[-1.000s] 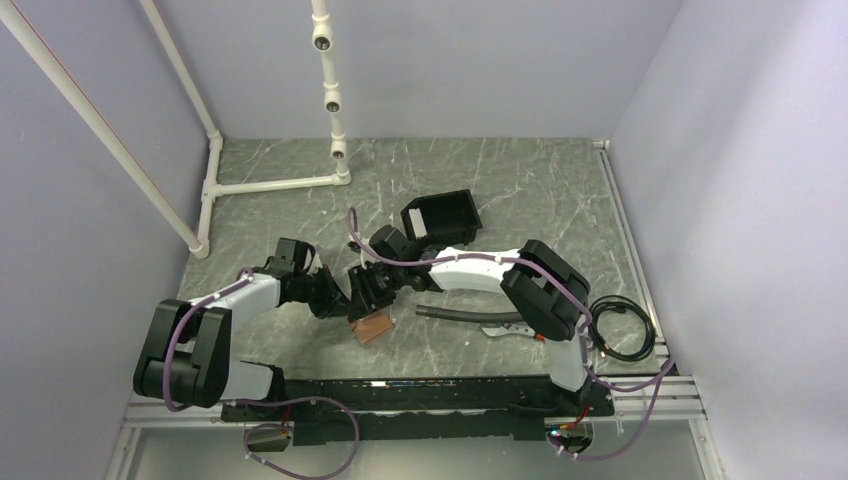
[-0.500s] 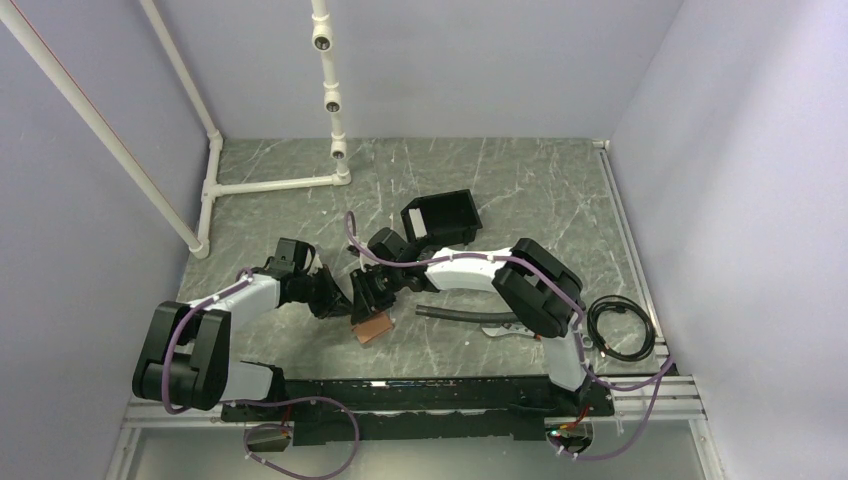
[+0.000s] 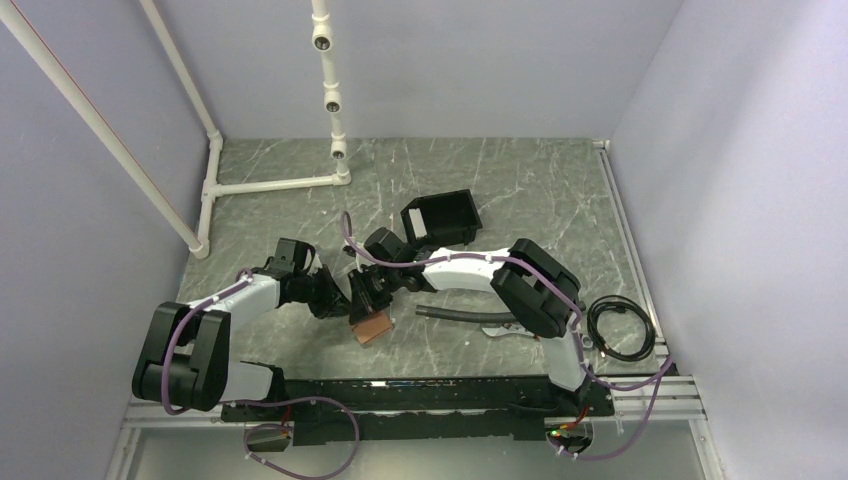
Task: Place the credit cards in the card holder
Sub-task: Close the card holder at the center of the board.
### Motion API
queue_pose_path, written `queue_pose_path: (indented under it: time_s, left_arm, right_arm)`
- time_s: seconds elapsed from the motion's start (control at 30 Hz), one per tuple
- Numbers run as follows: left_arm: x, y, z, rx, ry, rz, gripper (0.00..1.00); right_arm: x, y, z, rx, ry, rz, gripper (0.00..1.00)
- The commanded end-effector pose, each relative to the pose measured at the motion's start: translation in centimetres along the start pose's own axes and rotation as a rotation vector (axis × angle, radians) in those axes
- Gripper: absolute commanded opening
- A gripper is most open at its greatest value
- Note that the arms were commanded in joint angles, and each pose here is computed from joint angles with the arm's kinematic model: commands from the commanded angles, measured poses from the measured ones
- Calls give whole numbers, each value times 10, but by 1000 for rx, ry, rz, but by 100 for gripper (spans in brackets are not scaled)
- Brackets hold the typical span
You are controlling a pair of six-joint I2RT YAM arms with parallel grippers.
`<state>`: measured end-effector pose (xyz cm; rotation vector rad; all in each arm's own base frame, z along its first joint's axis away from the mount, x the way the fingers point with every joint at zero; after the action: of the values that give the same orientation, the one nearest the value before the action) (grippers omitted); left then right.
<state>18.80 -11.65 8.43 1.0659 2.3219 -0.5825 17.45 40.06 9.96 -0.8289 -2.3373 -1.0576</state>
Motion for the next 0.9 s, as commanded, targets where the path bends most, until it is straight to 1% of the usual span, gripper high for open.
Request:
queue_pose_path:
  time_s: [0.0,0.07,0.23,0.37,0.4,0.47,0.6,0.7,0.87]
  left_arm:
    - [13,1,1,-38,60,13,0]
    - [14,1,1,-41,63,13,0]
    - [17,1,2,-38,71,11,0]
    - [18,1,3,-34,72,11,0]
    - [19,1,4,-34,73,10,0]
    - [18,0,4,-30,71,10,0]
    - [19,1,4,-30,71,12,0]
    - [19,1,5,-27,70,12,0]
    - [19,1,7,-20,66,11,0]
  right_arm:
    - [7,12,-1,-23,11,-38,7]
    - [6,12,-4,-29,-10,-39,0]
    - [3,11,-8,-28,-57,-37,0]
    - [4,13,-10,-34,-63,-46,0]
    - [3,12,-9,-29,-65,-44,5]
    - [3,13,-8,-28,-62,-45,9]
    - [5,14,-9,-34,-54,-50,10]
    - [6,15,-11,-42,-55,-56,14]
    - [7,15,-11,-43,-52,-57,17]
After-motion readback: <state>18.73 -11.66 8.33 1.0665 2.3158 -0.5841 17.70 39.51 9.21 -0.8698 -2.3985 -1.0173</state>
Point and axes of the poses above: each gripper's point midway between its finger pads, its own z axis out along the fingers, its own x axis along the line the jaws close on, y = z × x, the point moved 7 cm from there along -z, back along the fingers, and after that the axes turned 14 degrees about -z, right-handed, at the moved point
